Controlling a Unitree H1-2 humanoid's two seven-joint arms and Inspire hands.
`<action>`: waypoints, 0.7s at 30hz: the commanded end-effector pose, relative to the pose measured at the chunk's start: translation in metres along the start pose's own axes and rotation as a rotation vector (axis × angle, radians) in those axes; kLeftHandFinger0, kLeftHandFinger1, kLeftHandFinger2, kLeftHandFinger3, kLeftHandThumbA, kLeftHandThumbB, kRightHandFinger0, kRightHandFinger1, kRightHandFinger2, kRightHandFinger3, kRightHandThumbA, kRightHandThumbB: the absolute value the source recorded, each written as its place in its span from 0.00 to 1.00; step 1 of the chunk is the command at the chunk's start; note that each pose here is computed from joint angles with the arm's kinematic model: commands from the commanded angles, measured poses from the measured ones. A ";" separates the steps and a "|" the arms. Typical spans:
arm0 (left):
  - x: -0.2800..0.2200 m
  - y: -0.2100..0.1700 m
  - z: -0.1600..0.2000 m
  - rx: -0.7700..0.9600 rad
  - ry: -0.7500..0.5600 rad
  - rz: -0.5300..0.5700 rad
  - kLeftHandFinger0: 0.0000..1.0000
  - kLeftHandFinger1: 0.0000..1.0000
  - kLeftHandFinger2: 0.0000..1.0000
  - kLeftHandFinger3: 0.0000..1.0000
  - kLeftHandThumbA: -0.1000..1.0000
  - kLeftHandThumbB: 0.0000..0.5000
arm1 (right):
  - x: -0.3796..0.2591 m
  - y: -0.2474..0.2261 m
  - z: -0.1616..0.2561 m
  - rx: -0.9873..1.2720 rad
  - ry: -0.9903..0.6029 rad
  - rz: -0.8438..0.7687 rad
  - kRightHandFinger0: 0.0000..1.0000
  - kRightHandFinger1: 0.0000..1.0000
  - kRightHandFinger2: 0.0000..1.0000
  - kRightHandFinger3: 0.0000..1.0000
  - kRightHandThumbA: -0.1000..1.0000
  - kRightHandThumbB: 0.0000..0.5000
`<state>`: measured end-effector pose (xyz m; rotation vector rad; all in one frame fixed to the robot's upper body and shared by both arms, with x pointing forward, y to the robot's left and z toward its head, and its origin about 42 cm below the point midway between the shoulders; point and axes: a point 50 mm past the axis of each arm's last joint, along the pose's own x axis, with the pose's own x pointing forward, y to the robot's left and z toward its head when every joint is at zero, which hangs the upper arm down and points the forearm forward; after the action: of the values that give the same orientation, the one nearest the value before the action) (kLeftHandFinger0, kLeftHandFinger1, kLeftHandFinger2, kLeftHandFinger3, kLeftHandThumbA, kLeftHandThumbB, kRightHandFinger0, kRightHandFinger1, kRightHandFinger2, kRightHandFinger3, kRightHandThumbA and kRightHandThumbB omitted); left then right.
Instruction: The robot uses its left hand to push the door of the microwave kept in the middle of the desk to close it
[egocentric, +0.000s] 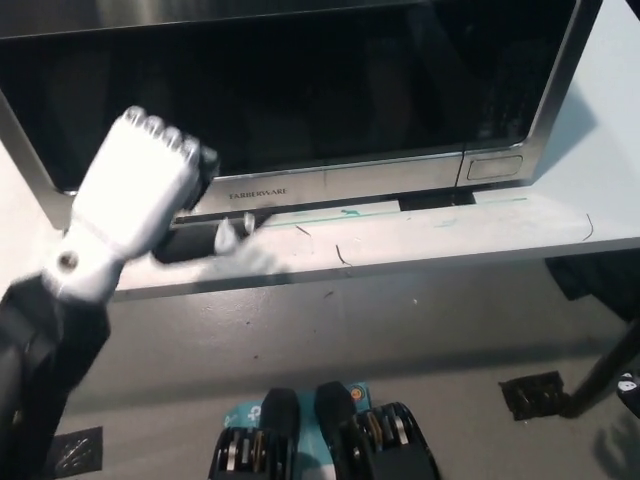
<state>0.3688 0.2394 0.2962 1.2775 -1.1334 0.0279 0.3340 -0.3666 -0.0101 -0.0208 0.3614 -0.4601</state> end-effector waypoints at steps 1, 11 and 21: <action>-0.009 0.019 0.009 -0.050 -0.007 0.067 0.00 0.00 0.04 0.00 0.89 0.00 | 0.009 -0.006 0.020 0.002 -0.066 0.008 0.92 0.90 0.98 0.99 0.46 0.18; -0.089 -0.007 0.032 -0.154 0.012 -0.093 0.00 0.00 0.22 0.14 0.87 0.00 | 0.010 -0.004 0.021 0.000 -0.071 -0.041 0.68 0.70 0.78 0.89 0.37 0.24; -0.174 -0.073 0.015 -0.222 0.276 -0.318 0.00 0.08 0.29 0.14 0.82 0.00 | 0.012 -0.005 0.022 -0.019 -0.077 -0.029 0.77 0.77 0.85 0.90 0.42 0.24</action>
<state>0.3148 0.2862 0.1377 1.2275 -0.6994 -0.2080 0.3337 -0.3659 -0.0127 -0.0358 0.3730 -0.4663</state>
